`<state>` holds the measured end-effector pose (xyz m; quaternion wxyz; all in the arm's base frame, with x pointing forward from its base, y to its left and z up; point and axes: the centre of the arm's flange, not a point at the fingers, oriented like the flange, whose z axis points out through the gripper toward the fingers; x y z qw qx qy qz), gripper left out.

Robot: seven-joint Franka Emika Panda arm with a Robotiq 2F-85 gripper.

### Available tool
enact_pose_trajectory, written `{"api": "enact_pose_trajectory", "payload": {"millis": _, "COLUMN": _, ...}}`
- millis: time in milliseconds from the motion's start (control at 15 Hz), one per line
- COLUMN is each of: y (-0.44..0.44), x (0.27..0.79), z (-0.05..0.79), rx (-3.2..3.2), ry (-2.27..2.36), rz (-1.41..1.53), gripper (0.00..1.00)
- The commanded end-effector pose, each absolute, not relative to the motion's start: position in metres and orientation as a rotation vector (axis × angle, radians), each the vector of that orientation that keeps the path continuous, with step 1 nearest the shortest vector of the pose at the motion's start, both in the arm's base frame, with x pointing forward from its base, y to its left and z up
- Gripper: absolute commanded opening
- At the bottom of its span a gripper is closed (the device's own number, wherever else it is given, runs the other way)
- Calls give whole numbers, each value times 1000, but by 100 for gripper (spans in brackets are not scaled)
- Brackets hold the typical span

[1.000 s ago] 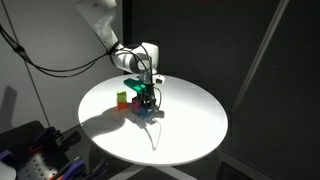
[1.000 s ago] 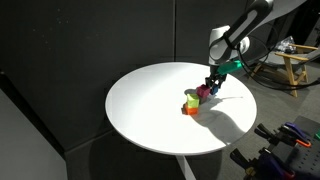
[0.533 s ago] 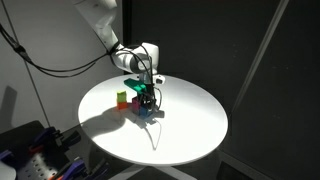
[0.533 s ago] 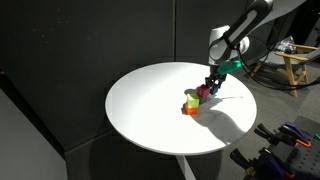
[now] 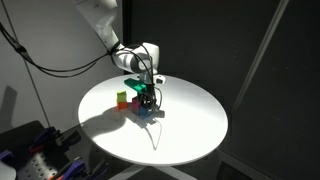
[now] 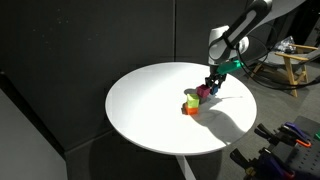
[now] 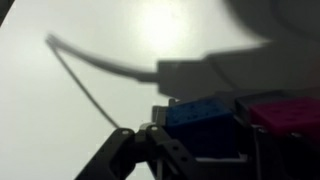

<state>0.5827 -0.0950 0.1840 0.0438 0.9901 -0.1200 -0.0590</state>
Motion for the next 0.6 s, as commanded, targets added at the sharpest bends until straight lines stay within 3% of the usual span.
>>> {"api": "enact_pose_trajectory", "payload": {"millis": 0, "y": -95, "x": 587, "z": 190, "rx": 3037, "ry": -374, "rz": -189, "gripper": 34}}
{"api": "enact_pose_trajectory", "payload": {"millis": 533, "y": -95, "x": 581, "z": 218, "rx": 3040, "ry": -382, "rz": -143, "gripper": 34}}
